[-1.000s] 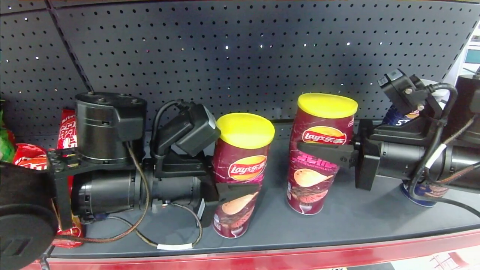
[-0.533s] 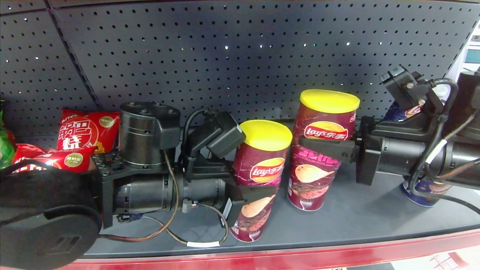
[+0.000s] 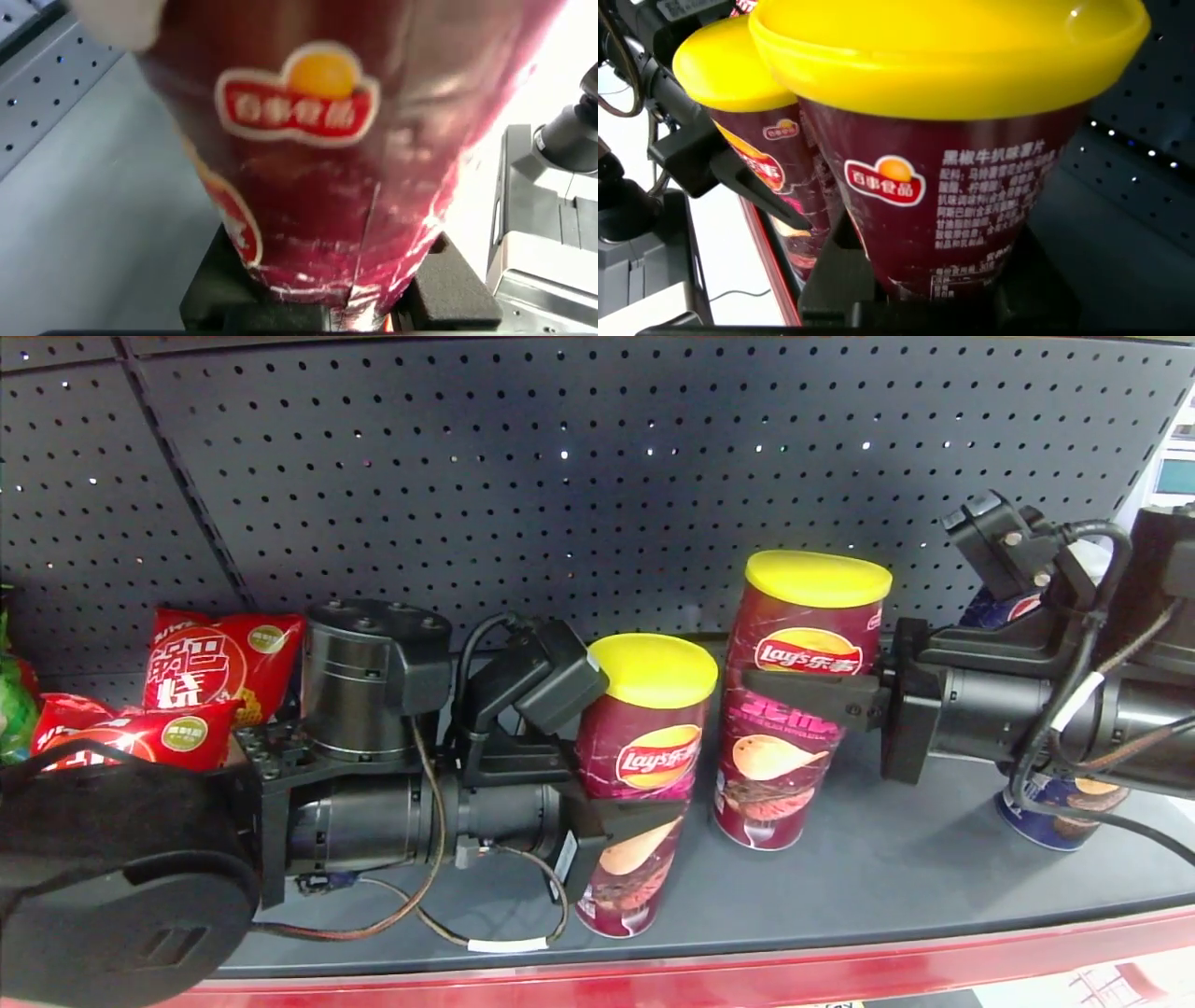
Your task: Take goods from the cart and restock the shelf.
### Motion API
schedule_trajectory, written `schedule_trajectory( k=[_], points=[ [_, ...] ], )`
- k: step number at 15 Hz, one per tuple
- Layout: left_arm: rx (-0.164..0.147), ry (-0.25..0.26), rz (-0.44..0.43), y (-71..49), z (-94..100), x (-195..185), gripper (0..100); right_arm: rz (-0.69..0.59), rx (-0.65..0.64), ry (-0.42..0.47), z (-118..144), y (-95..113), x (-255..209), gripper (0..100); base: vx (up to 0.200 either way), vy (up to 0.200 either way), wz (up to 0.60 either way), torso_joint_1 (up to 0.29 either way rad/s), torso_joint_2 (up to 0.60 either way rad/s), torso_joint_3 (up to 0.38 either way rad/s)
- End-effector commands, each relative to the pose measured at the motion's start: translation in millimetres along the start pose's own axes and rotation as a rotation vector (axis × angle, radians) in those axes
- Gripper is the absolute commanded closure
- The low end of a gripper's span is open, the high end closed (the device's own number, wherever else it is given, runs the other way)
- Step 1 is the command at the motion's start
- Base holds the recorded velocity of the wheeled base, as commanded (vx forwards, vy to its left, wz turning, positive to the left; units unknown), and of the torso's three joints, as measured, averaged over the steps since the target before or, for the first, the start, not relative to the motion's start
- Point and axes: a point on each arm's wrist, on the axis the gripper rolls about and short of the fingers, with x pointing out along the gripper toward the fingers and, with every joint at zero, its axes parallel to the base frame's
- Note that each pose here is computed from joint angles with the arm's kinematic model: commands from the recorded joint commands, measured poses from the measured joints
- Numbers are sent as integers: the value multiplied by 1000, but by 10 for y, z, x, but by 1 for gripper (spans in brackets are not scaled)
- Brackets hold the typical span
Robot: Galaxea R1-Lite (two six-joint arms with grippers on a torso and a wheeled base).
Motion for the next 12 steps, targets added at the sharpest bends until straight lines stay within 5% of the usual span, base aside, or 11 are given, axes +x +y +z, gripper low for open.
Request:
schedule_trajectory(
  k=[1,3,4,12],
  points=[
    [-4,2,16,9,-17,-80,100,2,0,1,-2,0,4,100,0,0,0,0,0,0],
    [-9,10,16,-21,-54,-140,100,2,1,2,-3,0,4,100,0,0,0,0,0,0],
    [-9,11,15,-26,-60,-149,0,2,0,2,-3,0,4,100,0,0,0,0,0,0],
    [-6,-1,22,-79,-52,-294,0,0,-4,-4,8,35,-45,100,0,0,0,0,0,0]
  ],
)
